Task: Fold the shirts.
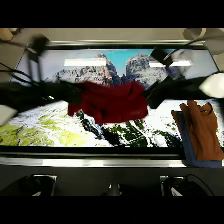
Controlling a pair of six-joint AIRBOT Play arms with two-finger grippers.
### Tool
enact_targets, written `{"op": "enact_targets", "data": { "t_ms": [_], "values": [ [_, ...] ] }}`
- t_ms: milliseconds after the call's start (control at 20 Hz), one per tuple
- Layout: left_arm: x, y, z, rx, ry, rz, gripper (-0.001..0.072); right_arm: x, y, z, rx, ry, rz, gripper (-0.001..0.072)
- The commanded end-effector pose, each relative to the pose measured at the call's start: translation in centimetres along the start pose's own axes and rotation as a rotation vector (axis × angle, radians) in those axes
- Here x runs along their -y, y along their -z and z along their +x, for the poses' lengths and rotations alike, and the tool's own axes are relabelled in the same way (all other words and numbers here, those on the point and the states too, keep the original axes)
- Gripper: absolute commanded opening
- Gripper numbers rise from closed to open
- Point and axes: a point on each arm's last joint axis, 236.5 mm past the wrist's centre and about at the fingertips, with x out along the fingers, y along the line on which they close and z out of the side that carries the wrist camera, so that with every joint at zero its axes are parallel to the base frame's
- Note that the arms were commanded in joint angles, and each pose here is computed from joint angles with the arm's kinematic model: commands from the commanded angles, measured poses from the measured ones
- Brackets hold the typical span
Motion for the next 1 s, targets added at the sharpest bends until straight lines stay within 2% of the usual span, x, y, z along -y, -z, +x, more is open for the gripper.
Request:
{"op": "enact_targets", "data": {
  "t_ms": [0, 150, 250, 450, 600, 750, 950],
  "values": [
    [3.7, -10.6, -13.4, 0.358, 0.108, 0.036, 0.0030, 0.2, -7.7, -18.6, 0.270, 0.362, -0.115, 0.0018],
    [5.6, -11.1, -17.8, 0.418, 0.187, 0.031, 0.0029, -2.8, -6.3, -22.9, 0.296, 0.350, -0.020, 0.0018],
    [6.3, -8.8, -15.8, 0.317, 0.197, 0.032, 0.0030, -4.0, -3.4, -21.9, 0.171, 0.293, 0.004, 0.0018],
    [5.5, -2.2, -9.1, 0.062, 0.131, 0.062, 0.0030, -5.3, 3.5, -18.0, -0.195, 0.131, 0.047, 0.0019],
    [2.9, 3.8, -3.4, -0.110, 0.027, 0.099, 0.0030, -4.2, 6.4, -12.4, -0.334, 0.045, 0.098, 0.0019],
    [-1.4, 12.0, 3.1, -0.337, -0.106, 0.121, 0.0030, -3.8, 13.5, -3.6, -0.531, -0.083, 0.143, 0.0020],
    [-6.4, 19.4, 9.7, -0.539, -0.215, -0.002, 0.0030, -1.6, 19.7, 9.4, -0.534, -0.088, 0.279, 0.0020]
  ]
}}
